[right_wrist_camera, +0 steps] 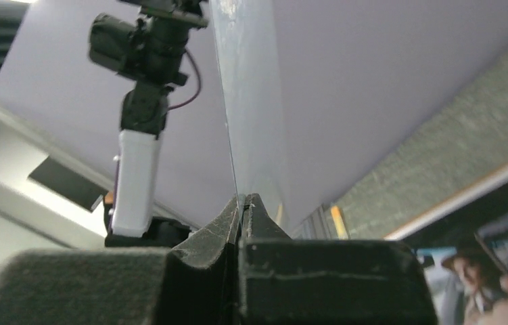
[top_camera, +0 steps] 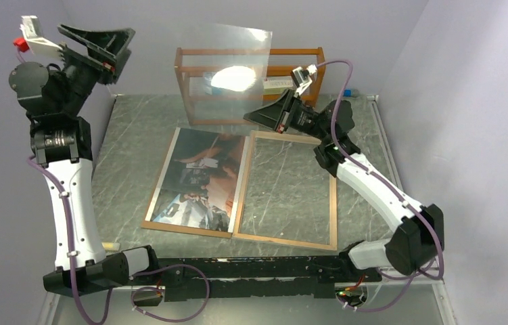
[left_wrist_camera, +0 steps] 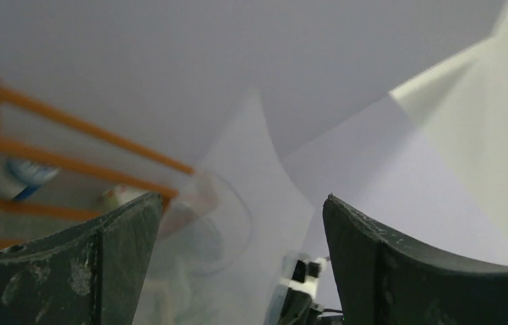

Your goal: Put the photo into the frame

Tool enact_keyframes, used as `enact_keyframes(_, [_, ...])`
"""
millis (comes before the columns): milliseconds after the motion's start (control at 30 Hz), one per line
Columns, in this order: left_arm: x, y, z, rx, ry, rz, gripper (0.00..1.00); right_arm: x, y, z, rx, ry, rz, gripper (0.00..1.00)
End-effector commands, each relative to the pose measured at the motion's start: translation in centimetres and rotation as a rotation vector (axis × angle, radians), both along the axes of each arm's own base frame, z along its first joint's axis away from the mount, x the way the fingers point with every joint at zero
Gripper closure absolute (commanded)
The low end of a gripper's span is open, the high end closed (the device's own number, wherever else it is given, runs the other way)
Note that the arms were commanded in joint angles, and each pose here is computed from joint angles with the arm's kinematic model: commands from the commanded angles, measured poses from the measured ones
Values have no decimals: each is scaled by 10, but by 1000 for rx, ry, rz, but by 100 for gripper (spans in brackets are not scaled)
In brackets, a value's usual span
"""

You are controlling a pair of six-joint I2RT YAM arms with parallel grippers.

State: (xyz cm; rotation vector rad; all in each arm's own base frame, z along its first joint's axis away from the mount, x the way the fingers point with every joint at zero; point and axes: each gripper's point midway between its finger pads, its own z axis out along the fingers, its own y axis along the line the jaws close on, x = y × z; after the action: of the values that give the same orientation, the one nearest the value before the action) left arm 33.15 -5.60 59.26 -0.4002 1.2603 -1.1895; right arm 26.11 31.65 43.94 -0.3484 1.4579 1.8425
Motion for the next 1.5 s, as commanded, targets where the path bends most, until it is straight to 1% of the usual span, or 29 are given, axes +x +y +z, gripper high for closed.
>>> enact_keyframes(0, [8,21,-105,165,333,145,6,12,-20,-52,-172,270,-141,100])
enact_keyframes(67, [7,28,-157,205,480,174,6,14,-25,-89,-242,427,-157,100])
enact_keyframes(100, [5,29,-182,226,541,168,6,13,-27,-104,-263,476,-151,100])
enact_keyframes(167, [-1,26,-229,258,651,123,6,16,-34,-139,-319,586,-177,100])
enact_keyframes(233, [-9,20,-270,276,739,63,6,21,-42,-170,-370,657,-191,100])
enact_keyframes(367, [-6,2,-320,260,782,-79,6,39,-73,-229,-496,750,-280,100])
enact_keyframes(467, [-2,-16,-355,260,851,-186,6,50,-102,-264,-583,784,-337,100])
enact_keyframes(533, [2,-29,-374,281,894,-247,6,51,-119,-285,-659,777,-358,100])
enact_keyframes(667, [10,-60,-402,320,932,-384,6,50,-148,-316,-790,781,-367,100])
enact_keyframes(767, [16,-82,-425,350,958,-464,9,46,-161,-332,-861,781,-352,100])
enact_keyframes(900, [23,-106,-449,420,979,-533,11,42,-175,-346,-931,791,-346,100])
enact_keyframes(1067, [26,-132,-476,529,1020,-597,13,42,-206,-363,-1076,810,-407,100])
enact_keyframes(1233, [27,-156,-498,598,1036,-646,13,44,-227,-365,-1142,788,-482,100])
enact_keyframes(1333, [29,-166,-510,642,1042,-667,14,42,-235,-361,-1149,763,-513,100])
enact_keyframes(1467, [32,-180,-515,664,1015,-714,20,40,-240,-355,-1137,716,-521,100])
